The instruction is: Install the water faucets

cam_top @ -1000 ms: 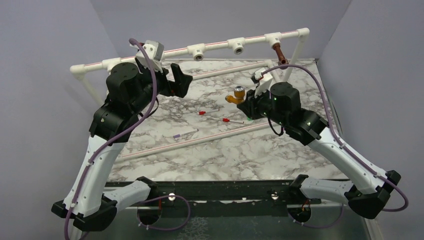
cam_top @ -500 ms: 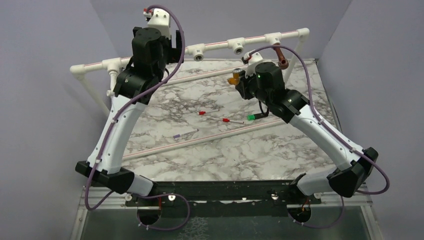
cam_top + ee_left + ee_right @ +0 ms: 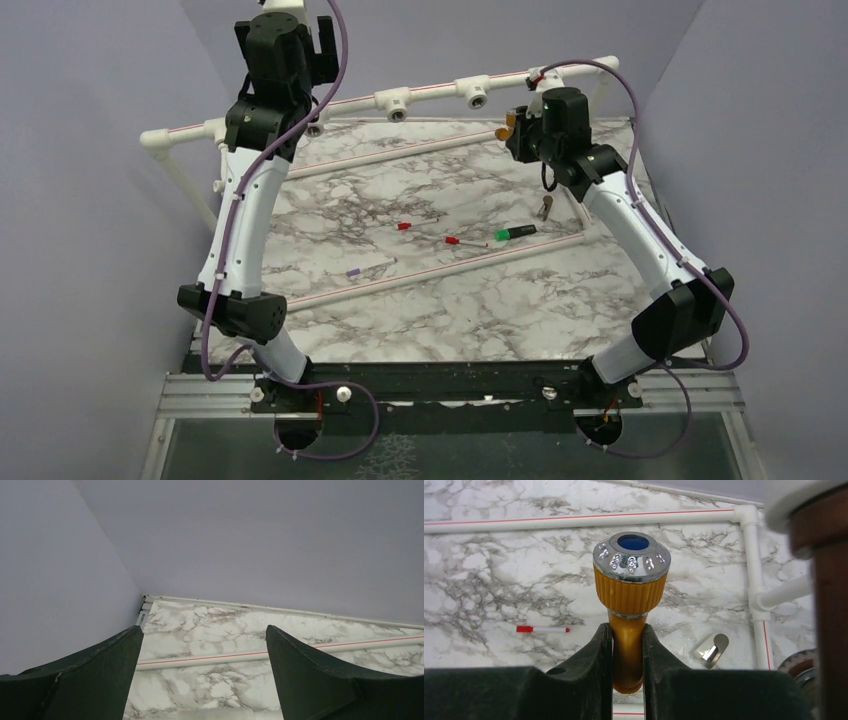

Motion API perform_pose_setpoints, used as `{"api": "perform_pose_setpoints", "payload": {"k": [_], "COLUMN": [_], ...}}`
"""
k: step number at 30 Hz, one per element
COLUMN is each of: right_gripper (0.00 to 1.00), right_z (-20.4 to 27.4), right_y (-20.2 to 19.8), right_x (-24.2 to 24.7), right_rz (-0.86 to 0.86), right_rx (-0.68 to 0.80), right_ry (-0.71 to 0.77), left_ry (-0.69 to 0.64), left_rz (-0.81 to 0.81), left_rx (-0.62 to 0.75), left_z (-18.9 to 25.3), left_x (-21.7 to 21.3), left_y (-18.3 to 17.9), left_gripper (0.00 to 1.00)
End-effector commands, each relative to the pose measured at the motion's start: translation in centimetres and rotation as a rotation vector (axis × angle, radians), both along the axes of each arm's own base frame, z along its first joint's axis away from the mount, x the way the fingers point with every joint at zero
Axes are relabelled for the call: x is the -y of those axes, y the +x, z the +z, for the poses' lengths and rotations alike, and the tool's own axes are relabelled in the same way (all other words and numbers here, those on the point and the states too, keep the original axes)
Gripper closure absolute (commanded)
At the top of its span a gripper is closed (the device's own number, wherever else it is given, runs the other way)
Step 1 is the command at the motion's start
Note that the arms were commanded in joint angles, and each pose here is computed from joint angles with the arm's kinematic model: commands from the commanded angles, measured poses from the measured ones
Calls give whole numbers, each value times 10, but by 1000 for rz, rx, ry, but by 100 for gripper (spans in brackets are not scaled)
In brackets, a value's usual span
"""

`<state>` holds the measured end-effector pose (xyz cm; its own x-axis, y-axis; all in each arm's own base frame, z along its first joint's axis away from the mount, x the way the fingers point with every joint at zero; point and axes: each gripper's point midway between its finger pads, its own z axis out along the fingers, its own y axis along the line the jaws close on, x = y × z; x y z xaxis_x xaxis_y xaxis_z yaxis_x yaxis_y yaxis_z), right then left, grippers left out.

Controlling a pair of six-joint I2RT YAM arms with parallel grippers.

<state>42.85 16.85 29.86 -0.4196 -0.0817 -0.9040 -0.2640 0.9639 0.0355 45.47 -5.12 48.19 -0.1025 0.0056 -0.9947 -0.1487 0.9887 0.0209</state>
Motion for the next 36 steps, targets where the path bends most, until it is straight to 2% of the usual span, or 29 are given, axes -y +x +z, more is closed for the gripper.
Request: {"api": "perform_pose_setpoints", "payload": {"k": [1,10,18,22,27,36], "right_gripper": [99,99,99,99,99,99], "right_z": [23,21,10,10,16,20], "right_y": [19,32,39,42,43,41], "right_x": [12,55,80,93,102,106], "right_rz": [-52,-184,-247,-277,-295,-304], "right_rx": [52,64,46,48,59,56], "right_ry": [22,-23,-47,-51,-35,-26], "left_ry": [9,-34,-33,-54,-80,-74], "left_rz": [50,101,89,59,35,1], "left_rx": [18,-85,-175,-227,-243,-243], "left_z": [4,-47,-90,-117,-131,-126], "left_x": [-18,-67,-75,-68,-60,-40], "left_y": [16,52,64,57,34,-11], "left_gripper": [7,8,11,14,19,24]}}
